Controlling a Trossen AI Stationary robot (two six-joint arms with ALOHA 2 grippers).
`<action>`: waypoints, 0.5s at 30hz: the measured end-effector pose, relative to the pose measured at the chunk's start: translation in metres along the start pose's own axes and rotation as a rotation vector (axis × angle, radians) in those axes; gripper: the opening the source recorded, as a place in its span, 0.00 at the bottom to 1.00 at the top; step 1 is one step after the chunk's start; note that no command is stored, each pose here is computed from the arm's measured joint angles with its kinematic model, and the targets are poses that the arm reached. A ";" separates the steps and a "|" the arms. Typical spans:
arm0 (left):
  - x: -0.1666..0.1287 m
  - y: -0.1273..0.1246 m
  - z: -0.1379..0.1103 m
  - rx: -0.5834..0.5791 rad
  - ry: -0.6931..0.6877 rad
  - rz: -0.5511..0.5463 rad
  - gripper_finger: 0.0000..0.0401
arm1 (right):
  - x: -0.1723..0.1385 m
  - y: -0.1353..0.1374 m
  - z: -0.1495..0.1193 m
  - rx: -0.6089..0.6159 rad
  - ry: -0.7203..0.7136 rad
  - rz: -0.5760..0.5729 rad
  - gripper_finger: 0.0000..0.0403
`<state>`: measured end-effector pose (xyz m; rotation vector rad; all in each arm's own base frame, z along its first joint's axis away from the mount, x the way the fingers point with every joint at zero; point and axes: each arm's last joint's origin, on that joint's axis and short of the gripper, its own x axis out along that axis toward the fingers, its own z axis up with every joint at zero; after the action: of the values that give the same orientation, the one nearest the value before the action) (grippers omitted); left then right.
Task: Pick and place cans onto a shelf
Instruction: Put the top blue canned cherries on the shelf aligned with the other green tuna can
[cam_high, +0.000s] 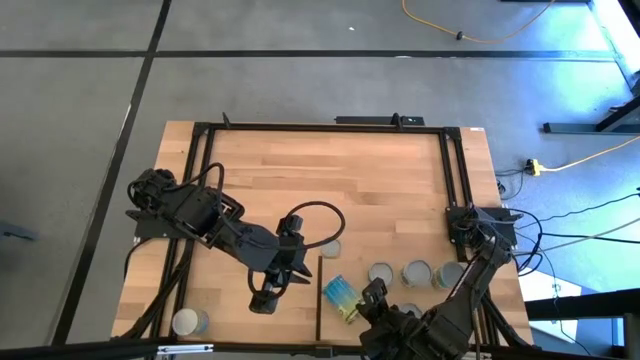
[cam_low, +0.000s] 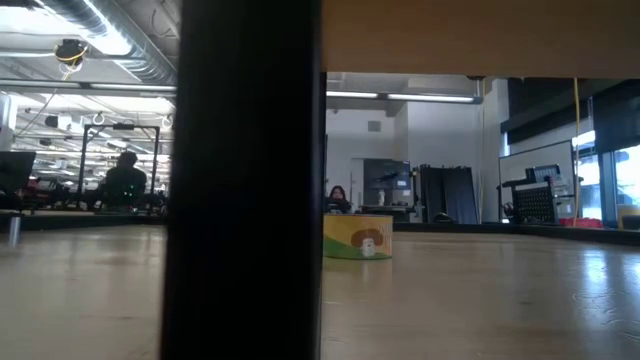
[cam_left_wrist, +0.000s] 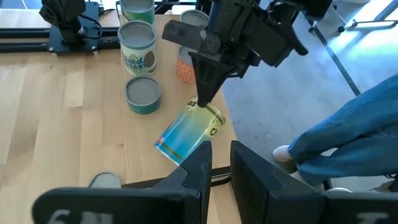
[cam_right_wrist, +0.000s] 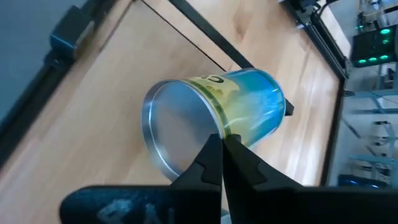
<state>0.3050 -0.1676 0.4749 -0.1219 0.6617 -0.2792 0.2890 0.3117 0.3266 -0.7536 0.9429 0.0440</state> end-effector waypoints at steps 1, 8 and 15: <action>0.000 0.000 0.000 0.000 0.000 0.000 0.13 | -0.002 -0.001 0.001 0.007 -0.006 0.008 0.00; 0.000 0.000 0.000 0.000 0.000 0.000 0.13 | -0.007 -0.014 0.003 0.050 -0.009 0.084 0.00; 0.000 0.000 0.000 0.000 0.001 -0.003 0.13 | -0.014 -0.025 -0.001 0.074 0.003 0.148 0.00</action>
<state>0.3050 -0.1677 0.4749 -0.1229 0.6627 -0.2823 0.2887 0.2958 0.3505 -0.6146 0.9974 0.1370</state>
